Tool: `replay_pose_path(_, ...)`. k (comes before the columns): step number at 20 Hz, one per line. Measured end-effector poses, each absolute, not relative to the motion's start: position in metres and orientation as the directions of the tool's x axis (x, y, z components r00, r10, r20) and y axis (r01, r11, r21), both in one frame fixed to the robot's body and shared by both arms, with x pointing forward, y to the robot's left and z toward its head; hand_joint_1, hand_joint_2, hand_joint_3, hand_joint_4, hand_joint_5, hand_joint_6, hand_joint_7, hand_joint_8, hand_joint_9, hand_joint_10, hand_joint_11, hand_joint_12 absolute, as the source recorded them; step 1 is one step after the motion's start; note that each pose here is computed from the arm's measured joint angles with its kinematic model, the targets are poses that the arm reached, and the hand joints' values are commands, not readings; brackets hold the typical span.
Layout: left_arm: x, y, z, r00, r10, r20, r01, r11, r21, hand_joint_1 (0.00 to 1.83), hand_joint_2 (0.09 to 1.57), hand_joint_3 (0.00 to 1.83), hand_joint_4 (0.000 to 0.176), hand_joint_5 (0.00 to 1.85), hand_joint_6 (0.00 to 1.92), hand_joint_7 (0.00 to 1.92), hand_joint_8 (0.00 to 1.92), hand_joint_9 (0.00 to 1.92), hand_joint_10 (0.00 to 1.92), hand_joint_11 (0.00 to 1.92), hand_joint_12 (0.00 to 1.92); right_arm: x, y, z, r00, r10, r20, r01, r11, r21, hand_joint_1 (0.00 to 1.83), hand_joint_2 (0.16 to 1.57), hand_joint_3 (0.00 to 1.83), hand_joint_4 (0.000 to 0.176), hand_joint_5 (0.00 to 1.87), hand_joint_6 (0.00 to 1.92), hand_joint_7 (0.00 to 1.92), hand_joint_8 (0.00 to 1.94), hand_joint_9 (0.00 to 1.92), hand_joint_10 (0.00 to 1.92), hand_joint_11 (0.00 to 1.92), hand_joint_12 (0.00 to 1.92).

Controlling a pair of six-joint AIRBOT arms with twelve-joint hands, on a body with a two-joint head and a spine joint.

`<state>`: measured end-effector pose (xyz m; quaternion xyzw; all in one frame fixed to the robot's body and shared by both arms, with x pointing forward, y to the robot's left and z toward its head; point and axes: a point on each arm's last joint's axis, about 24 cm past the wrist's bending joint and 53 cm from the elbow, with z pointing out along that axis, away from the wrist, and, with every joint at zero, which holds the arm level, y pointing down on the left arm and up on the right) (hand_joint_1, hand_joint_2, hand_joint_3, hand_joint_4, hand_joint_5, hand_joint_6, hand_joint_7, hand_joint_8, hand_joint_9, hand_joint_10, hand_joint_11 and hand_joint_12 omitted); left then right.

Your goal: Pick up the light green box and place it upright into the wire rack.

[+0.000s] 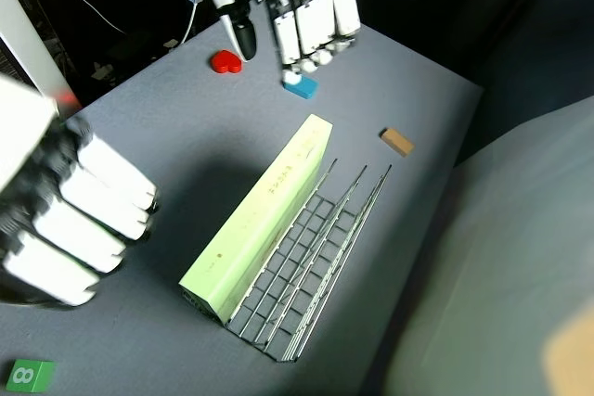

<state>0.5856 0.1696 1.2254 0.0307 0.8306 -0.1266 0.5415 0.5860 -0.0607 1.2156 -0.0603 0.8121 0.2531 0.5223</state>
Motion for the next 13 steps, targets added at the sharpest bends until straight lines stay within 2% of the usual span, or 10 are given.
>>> replay_pose_path(3,0.585,0.169,1.227,-0.404,-0.110,-0.908,0.179,0.964,-0.196,0.63,1.28,0.00,0.000,0.76,1.91,0.86,1.91,0.96,1.92,1.09,1.92,0.583,-0.050,1.221,-0.444,0.168,-0.880,-0.408,0.836,0.366,0.61,1.33,0.02,0.000,1.11,1.92,1.34,1.94,1.68,1.92,1.90,1.92)
replay_pose_path(4,0.586,0.169,1.227,-0.403,-0.115,-0.908,0.176,0.964,-0.200,0.53,1.34,0.00,0.000,0.88,1.92,0.99,1.92,1.02,1.92,1.14,1.92,0.583,-0.049,1.221,-0.444,0.171,-0.879,-0.411,0.833,0.369,0.38,1.47,0.04,0.000,1.23,1.92,1.48,1.94,1.70,1.92,1.90,1.92)
replay_pose_path(5,0.586,0.169,1.227,-0.403,-0.120,-0.907,0.175,0.963,-0.205,0.46,1.38,0.01,0.000,0.93,1.92,1.07,1.92,1.08,1.92,1.18,1.92,0.584,-0.050,1.222,-0.444,0.171,-0.879,-0.410,0.834,0.369,0.31,1.54,0.02,0.035,1.29,1.92,1.52,1.94,1.71,1.92,1.91,1.92)
replay_pose_path(6,0.586,0.169,1.227,-0.403,-0.119,-0.908,0.174,0.963,-0.204,0.44,1.39,0.01,0.000,0.95,1.92,1.09,1.92,1.11,1.92,1.20,1.92,0.585,-0.050,1.222,-0.442,0.171,-0.880,-0.410,0.835,0.368,0.30,1.56,0.01,0.148,1.32,1.92,1.53,1.94,1.72,1.92,1.92,1.92)
replay_pose_path(7,0.585,0.169,1.227,-0.403,-0.119,-0.907,0.175,0.963,-0.205,0.44,1.39,0.01,0.000,0.96,1.92,1.09,1.92,1.12,1.92,1.21,1.92,0.585,-0.051,1.222,-0.441,0.172,-0.881,-0.408,0.835,0.368,0.30,1.56,0.00,0.170,1.32,1.92,1.53,1.94,1.72,1.92,1.92,1.92)
replay_pose_path(8,0.585,0.168,1.227,-0.403,-0.119,-0.907,0.176,0.963,-0.205,0.43,1.40,0.00,0.000,0.97,1.92,1.11,1.92,1.14,1.92,1.23,1.92,0.585,-0.051,1.223,-0.439,0.171,-0.882,-0.411,0.835,0.366,0.32,1.55,0.00,0.176,1.33,1.92,1.53,1.94,1.72,1.92,1.91,1.92)
replay_pose_path(13,0.582,0.165,1.225,-0.410,-0.118,-0.904,0.180,0.962,-0.207,0.51,1.38,0.00,0.017,0.99,1.92,1.12,1.92,1.15,1.92,1.25,1.92,0.586,-0.046,1.228,-0.418,0.160,-0.895,-0.445,0.823,0.354,0.47,1.51,0.00,0.176,1.34,1.92,1.53,1.94,1.73,1.92,1.92,1.92)
